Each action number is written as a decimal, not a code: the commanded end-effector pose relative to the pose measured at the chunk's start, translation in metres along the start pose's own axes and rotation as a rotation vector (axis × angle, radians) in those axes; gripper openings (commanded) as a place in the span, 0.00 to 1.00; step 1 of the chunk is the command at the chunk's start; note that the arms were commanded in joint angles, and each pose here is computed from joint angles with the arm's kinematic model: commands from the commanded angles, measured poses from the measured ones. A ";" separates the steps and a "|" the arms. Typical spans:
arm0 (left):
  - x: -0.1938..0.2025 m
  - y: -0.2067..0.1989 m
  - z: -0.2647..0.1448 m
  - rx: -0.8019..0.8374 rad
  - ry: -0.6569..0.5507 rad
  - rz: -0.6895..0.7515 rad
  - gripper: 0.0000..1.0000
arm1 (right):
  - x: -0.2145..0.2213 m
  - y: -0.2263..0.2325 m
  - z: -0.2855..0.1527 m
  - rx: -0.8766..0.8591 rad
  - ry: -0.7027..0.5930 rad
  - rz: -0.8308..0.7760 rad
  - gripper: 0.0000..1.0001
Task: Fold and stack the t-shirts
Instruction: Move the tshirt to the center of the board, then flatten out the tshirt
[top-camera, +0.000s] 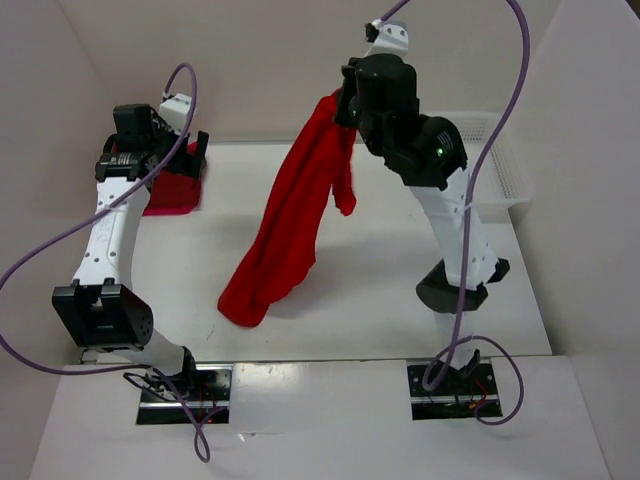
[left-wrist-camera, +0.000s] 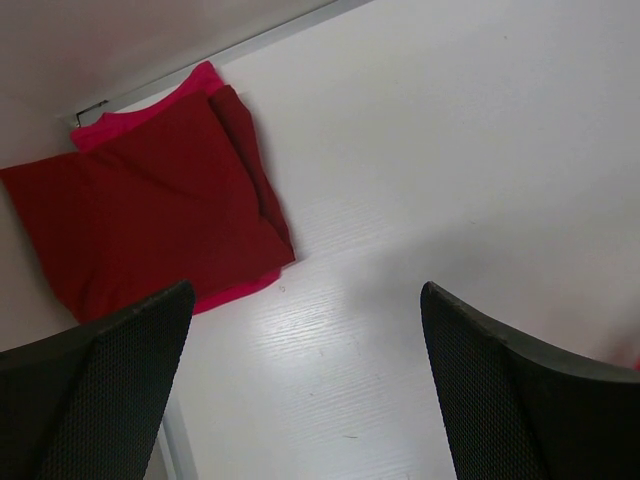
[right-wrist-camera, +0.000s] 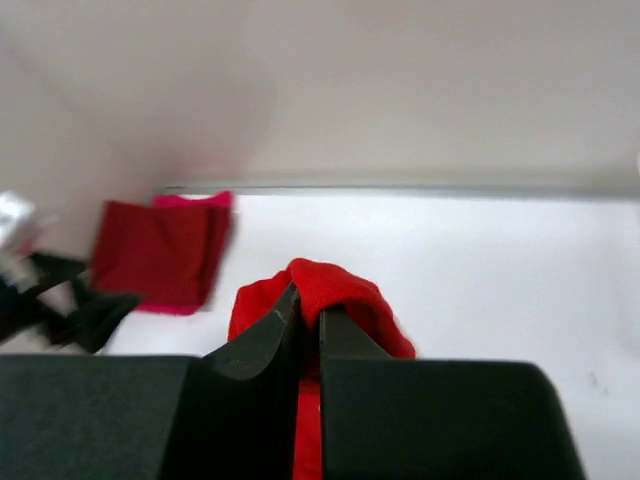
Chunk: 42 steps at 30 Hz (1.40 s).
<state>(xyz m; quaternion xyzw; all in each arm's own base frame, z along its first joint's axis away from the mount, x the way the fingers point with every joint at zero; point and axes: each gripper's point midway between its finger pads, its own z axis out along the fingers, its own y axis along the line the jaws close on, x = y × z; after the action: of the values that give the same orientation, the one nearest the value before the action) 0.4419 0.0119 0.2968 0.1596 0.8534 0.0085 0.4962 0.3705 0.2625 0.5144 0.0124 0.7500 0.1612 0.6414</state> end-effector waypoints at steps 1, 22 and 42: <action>-0.015 0.001 -0.013 -0.020 -0.056 0.011 1.00 | 0.035 -0.082 0.048 0.267 0.102 0.093 0.23; 0.062 -0.181 -0.020 0.568 0.087 0.415 1.00 | 0.032 -0.039 -0.001 0.220 0.079 0.026 1.00; 0.204 -0.261 -0.019 0.546 0.344 0.724 1.00 | 0.235 -0.160 0.018 0.374 0.285 0.203 0.98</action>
<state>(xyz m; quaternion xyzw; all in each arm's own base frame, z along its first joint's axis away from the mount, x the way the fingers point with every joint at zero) 0.2521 -0.1670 0.0791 0.5815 0.7842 -0.0147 0.2161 0.3620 0.1150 0.2197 0.1760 0.8643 -0.0649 0.4666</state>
